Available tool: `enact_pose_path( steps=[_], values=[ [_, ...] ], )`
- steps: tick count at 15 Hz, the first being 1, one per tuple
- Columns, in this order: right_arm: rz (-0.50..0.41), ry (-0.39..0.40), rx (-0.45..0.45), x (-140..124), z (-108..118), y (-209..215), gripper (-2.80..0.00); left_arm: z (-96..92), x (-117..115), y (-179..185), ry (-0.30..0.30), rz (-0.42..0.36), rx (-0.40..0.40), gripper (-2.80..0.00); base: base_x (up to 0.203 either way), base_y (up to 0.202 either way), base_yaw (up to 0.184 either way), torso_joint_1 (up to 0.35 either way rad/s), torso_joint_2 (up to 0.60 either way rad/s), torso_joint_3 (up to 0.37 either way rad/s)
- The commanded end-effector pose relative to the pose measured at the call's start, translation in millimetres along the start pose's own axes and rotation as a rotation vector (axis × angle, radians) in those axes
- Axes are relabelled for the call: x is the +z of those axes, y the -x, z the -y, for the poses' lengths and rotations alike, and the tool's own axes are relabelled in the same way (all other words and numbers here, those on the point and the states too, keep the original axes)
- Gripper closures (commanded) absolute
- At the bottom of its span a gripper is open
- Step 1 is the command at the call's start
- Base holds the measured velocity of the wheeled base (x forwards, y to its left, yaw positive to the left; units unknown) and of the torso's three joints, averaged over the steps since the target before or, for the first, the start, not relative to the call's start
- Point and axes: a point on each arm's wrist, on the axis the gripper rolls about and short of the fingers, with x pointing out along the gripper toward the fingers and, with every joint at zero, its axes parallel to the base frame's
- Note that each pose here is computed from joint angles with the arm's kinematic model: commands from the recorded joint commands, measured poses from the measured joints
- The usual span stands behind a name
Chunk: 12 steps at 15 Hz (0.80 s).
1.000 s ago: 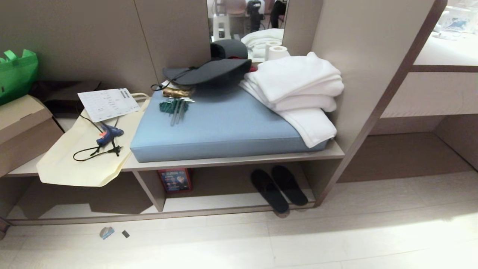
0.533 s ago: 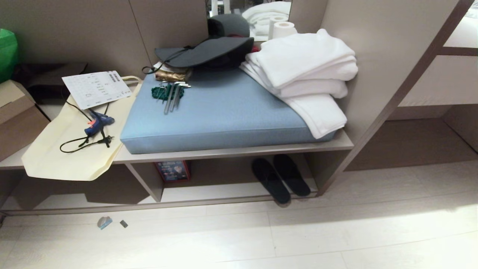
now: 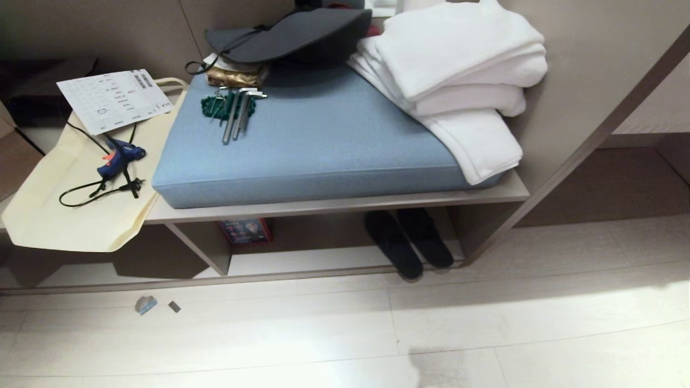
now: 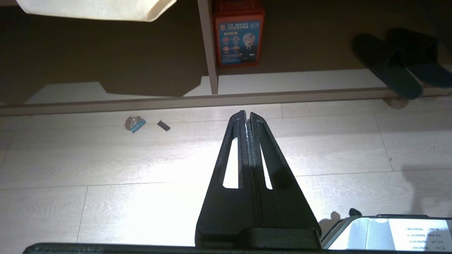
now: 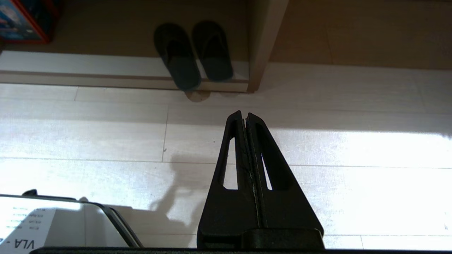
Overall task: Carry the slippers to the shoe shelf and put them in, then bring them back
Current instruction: Pick up the slippers in the shoe cabinet
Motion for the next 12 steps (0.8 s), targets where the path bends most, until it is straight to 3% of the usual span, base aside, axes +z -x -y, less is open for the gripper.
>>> enact_pose_path(
  steps=[1,12],
  values=[
    [-0.002,0.001,0.001,-0.1,0.0,-0.1,0.00,0.0,0.1,-0.1,0.000,0.000,0.000,0.00,0.000,0.000,0.000,0.002,0.00,-0.193],
    [-0.002,-0.001,0.001,-0.1,0.0,-0.1,0.00,0.0,0.0,-0.1,0.000,-0.001,0.001,0.00,0.000,0.000,0.000,0.000,0.00,-0.200]
  ],
)
